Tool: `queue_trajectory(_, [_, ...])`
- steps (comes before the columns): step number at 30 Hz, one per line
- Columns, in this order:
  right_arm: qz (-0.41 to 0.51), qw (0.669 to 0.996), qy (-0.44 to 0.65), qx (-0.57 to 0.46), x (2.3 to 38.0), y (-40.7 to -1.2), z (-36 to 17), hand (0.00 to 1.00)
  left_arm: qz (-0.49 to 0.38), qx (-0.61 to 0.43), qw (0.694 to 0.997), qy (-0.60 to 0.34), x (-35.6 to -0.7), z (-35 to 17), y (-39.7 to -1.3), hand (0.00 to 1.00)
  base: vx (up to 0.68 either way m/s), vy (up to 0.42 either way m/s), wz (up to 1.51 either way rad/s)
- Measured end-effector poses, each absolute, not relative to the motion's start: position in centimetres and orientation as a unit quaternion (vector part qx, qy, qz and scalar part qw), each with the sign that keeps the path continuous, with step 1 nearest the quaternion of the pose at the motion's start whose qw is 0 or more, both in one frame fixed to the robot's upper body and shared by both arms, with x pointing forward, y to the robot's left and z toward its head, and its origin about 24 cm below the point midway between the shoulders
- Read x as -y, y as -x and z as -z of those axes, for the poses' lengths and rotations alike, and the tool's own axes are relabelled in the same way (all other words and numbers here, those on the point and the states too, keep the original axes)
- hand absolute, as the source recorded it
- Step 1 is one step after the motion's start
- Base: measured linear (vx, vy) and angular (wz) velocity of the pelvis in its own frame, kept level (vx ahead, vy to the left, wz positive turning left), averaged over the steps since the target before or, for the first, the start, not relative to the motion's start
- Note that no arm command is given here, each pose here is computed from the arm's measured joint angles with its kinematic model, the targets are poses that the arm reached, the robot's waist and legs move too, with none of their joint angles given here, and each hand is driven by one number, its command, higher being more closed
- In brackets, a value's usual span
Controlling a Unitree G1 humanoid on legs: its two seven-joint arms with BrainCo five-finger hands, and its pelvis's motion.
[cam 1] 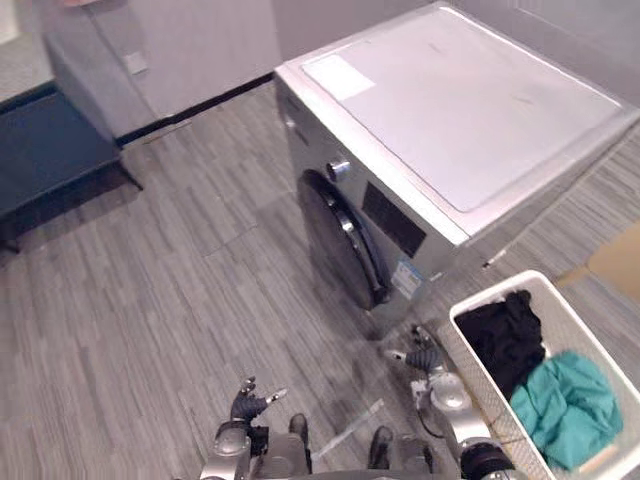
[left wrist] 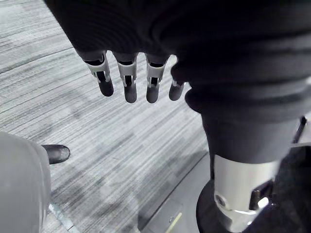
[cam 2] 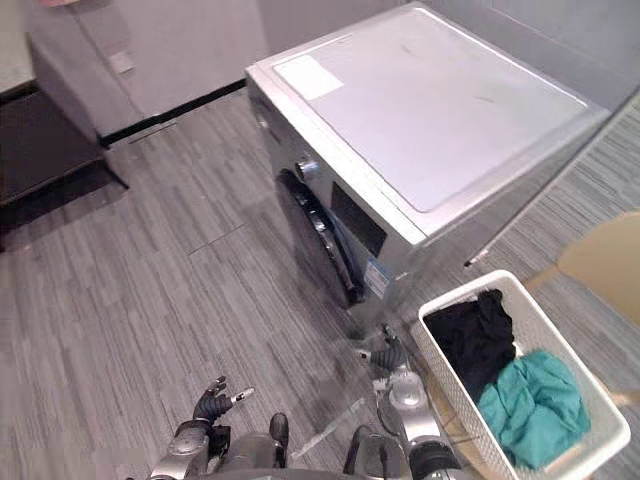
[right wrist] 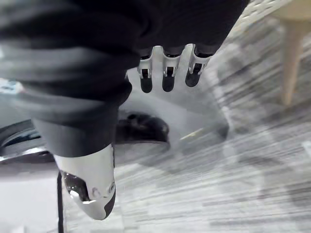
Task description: Pick up the laundry basket with both hands and put the clothes into the washing machine.
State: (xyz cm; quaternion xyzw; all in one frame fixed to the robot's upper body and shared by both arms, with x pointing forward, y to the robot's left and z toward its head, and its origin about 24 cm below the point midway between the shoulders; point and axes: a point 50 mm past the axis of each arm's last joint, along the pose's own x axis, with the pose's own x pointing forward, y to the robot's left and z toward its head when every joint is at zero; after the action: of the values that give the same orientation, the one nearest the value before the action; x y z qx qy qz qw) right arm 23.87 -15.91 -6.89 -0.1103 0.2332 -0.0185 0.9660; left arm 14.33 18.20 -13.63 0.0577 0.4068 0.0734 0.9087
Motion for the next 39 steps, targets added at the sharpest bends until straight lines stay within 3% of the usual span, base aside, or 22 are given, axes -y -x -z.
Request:
queue_trajectory(7, [0.031,0.977,0.126,-0.171,16.1,-27.3,3.9,0.00,-0.075,-0.402,0.911,-0.056,-18.2,13.6,-13.9,0.00,0.00,0.003,0.44])
queue_trajectory(11, [0.110,0.982,0.129,-0.089,18.6,-31.5,-1.0,0.00,-0.076,-0.379,0.921,-0.053,-18.2,13.0,-14.8,0.00,-0.12,0.047,0.32])
queue_trajectory(16, [0.206,0.970,0.120,-0.042,22.7,-33.7,-4.9,0.00,-0.088,-0.361,0.927,-0.054,-18.3,12.5,-15.2,0.00,-0.19,0.067,0.26])
queue_trajectory(22, [0.221,0.968,0.117,-0.025,23.6,-35.2,-7.0,0.00,-0.096,-0.355,0.929,-0.046,-18.5,12.3,-15.5,0.00,-0.18,0.059,0.01])
queue_trajectory(31, [0.132,0.976,0.171,-0.008,18.4,-36.5,-7.5,0.00,-0.102,-0.312,0.944,-0.038,-18.4,11.0,-17.7,0.00,-0.06,-0.058,-0.08])
queue_trajectory(36, [-0.027,0.975,0.219,0.028,9.9,-37.3,-9.1,0.00,-0.086,-0.268,0.959,-0.037,-17.6,9.4,-20.5,0.00,-0.08,-0.140,0.33])
queue_trajectory(39, [-0.130,0.953,0.227,0.152,3.4,-37.9,-16.0,0.00,-0.065,-0.228,0.971,-0.031,-16.3,7.8,-22.3,0.00,-0.01,-0.109,0.59])
